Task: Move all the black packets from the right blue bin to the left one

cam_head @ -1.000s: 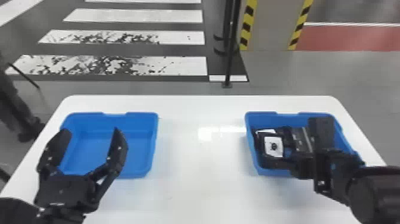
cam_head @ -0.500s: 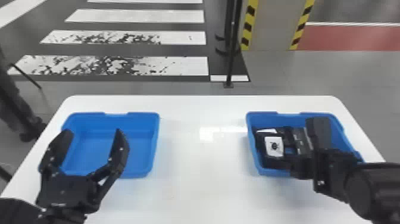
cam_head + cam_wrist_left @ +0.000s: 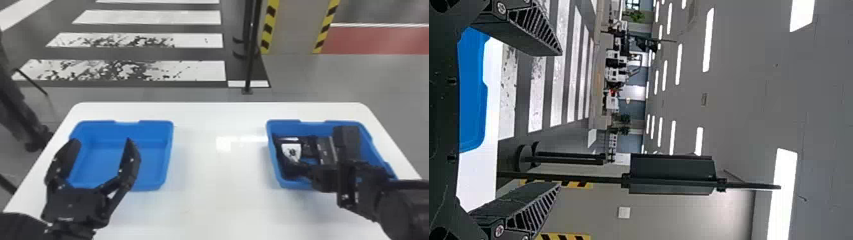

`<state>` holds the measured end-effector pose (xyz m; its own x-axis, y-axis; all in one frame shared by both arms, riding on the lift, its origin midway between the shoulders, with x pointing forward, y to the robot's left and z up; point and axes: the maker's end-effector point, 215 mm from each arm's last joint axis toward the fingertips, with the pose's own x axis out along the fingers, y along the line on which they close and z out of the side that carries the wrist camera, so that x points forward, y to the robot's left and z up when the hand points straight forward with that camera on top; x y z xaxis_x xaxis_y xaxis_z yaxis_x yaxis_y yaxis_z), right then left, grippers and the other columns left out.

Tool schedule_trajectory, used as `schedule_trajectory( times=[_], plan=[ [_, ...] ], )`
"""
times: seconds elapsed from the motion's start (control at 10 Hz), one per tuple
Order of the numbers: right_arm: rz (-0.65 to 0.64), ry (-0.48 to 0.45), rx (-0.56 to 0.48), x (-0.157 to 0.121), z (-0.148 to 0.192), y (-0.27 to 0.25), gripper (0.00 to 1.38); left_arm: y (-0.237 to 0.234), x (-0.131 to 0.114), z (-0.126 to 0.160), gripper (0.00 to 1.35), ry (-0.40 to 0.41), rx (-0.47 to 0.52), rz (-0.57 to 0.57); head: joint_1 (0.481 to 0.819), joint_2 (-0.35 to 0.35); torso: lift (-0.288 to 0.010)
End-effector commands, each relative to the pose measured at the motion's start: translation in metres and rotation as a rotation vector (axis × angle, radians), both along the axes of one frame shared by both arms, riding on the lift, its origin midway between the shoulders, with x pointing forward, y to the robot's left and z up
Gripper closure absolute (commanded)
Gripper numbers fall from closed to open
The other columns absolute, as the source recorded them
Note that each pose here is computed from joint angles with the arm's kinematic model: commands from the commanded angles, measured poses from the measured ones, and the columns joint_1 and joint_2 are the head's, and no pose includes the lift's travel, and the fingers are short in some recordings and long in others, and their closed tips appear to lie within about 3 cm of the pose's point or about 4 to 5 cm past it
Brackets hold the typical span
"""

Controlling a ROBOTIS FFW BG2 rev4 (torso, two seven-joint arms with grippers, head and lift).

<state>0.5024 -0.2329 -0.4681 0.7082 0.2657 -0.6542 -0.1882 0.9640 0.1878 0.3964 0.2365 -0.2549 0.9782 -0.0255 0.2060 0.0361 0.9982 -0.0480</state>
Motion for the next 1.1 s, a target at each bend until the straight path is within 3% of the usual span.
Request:
schedule_trajectory(
  times=[0.0,0.2,0.4,0.5,0.6,0.7,0.9,1.0],
  plan=[
    [-0.017,-0.113,-0.006,0.01,0.03,-0.006,1.13,0.0,0.0,0.002,0.1,-0.008,0.0,0.001,0.695,0.004,-0.14],
    [-0.041,-0.221,0.009,0.014,0.069,-0.016,1.13,0.002,-0.001,0.004,0.1,-0.016,-0.015,0.003,0.695,-0.004,-0.14],
    [0.053,-0.379,0.188,0.037,0.115,0.005,1.13,-0.002,0.0,0.012,0.1,-0.04,-0.025,-0.003,0.695,-0.003,-0.14],
    [0.113,-0.416,0.222,0.039,0.131,0.026,1.13,-0.007,0.003,0.012,0.1,-0.037,-0.059,-0.015,0.695,0.007,-0.14],
    [0.189,-0.444,0.305,0.034,0.144,0.063,1.13,-0.022,0.012,-0.006,0.1,0.031,-0.156,-0.074,0.695,0.019,-0.14],
    [0.266,-0.43,0.385,0.024,0.148,0.103,1.13,-0.033,0.021,-0.016,0.1,0.076,-0.188,-0.133,0.695,0.036,-0.14],
    [0.402,-0.374,0.541,-0.007,0.152,0.179,1.13,-0.049,0.028,-0.005,0.1,0.056,-0.213,-0.18,0.695,0.099,-0.14],
    [0.466,-0.355,0.569,-0.02,0.153,0.207,1.13,-0.053,0.03,-0.003,0.11,0.052,-0.233,-0.193,0.695,0.123,-0.14]
  ],
)
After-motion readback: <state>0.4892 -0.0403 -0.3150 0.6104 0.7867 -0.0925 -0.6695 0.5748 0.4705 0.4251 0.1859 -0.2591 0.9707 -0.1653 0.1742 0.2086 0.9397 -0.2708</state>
